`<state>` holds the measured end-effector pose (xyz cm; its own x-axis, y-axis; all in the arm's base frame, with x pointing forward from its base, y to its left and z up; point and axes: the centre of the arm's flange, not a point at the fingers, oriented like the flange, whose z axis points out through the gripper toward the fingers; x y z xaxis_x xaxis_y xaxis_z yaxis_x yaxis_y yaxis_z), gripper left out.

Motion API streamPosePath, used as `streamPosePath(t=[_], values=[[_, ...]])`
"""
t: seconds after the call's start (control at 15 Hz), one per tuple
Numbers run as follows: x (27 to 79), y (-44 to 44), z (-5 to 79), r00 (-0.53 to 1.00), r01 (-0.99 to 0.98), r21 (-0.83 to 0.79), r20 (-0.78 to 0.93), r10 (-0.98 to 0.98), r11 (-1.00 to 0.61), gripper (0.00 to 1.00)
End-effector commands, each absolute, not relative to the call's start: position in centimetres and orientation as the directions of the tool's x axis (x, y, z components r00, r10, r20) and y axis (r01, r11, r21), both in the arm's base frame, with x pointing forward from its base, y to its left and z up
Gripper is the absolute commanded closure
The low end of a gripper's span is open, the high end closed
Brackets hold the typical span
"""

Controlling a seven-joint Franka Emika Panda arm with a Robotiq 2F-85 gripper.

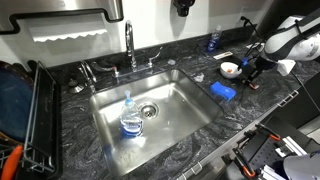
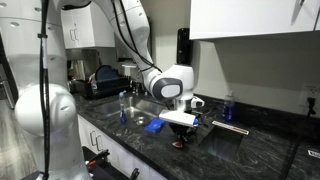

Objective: Put the ketchup packet into the white bowl

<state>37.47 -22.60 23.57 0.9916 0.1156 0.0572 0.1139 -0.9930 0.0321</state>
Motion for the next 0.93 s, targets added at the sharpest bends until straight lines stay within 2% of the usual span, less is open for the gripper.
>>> streamPosePath(t=[0.0, 0.53, 0.87], values=[[37.6, -23.2, 23.5, 0.99, 0.103, 0.039, 0.09, 0.106, -0.994, 0.99], [40.2, -22.6, 30.9, 0.987, 0.02, -0.012, 0.162, 0.018, -1.0, 1.0], [43.5, -21.8, 32.5, 0.983, -0.069, -0.025, 0.171, -0.073, -0.997, 1.0]])
